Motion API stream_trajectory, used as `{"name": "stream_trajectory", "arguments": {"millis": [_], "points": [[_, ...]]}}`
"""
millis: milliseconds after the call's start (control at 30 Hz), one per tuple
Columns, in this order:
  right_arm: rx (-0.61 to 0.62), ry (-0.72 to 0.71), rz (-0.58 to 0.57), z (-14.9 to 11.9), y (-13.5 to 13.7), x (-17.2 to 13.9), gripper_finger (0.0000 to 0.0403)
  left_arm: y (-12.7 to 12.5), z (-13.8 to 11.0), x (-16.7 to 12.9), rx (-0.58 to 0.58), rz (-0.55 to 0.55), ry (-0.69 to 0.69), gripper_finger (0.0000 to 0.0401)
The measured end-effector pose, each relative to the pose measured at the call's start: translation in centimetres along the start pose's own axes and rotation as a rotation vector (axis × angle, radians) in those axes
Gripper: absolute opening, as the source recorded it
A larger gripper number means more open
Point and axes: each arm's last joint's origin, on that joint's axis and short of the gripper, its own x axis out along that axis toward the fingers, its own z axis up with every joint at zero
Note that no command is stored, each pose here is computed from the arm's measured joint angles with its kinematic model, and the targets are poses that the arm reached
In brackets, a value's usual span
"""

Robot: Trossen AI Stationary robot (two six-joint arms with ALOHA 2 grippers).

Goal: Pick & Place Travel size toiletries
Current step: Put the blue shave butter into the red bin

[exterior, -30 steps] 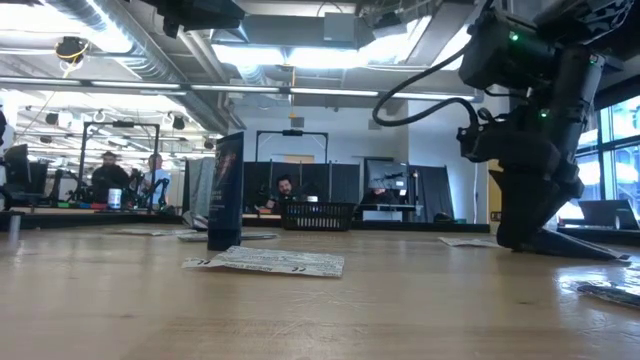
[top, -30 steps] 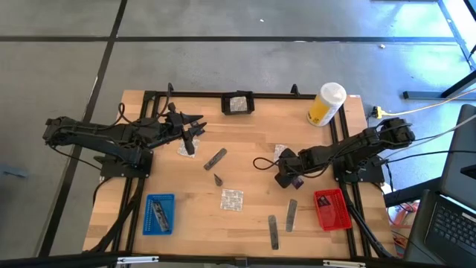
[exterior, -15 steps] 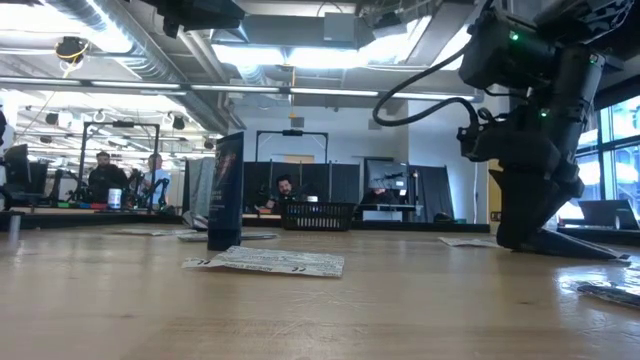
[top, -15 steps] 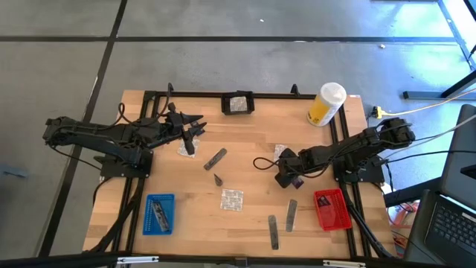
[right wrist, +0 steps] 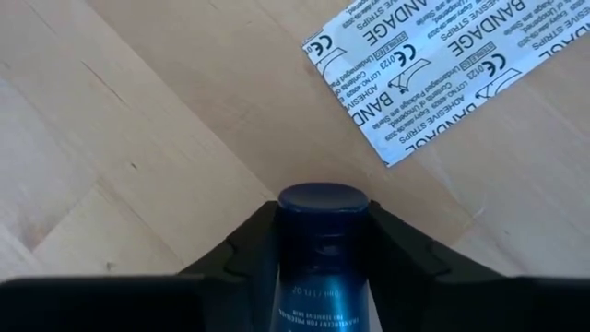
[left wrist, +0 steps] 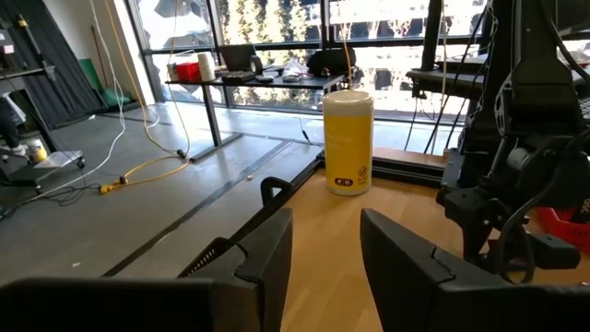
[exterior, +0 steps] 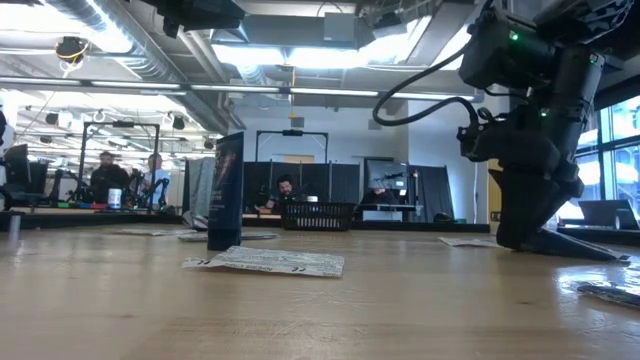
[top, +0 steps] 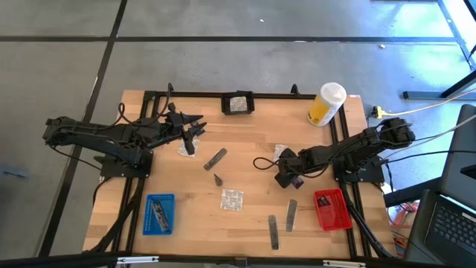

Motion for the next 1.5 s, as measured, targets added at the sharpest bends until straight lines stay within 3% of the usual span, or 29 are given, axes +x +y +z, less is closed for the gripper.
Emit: {"name": "stream_trajectory", "arguments": {"millis": [267, 567, 867, 1500], "points": [[-0.008, 0.003, 0.002, -0.01, 0.01, 0.0, 0.0159, 0.0, 0.0, 0.0, 0.0, 0.0, 0.0, 0.0124], [-0.013, 0.005, 0.005, 0.0, 0.02, -0.01, 0.013, -0.01, 0.0, 0.0, 0.0, 0.0, 0.0, 0.0123], [-0.013, 0.009, 0.009, 0.0, 0.05, -0.02, 0.0191, 0.0, 0.0, 0.0, -0.001, 0.0, 0.0, 0.0123], [-0.015, -0.003, 0.002, -0.18, 0.16, -0.06, 0.0181, 0.0, 0.0, 0.0, 0.0, 0.0, 0.0, 0.0125]]}}
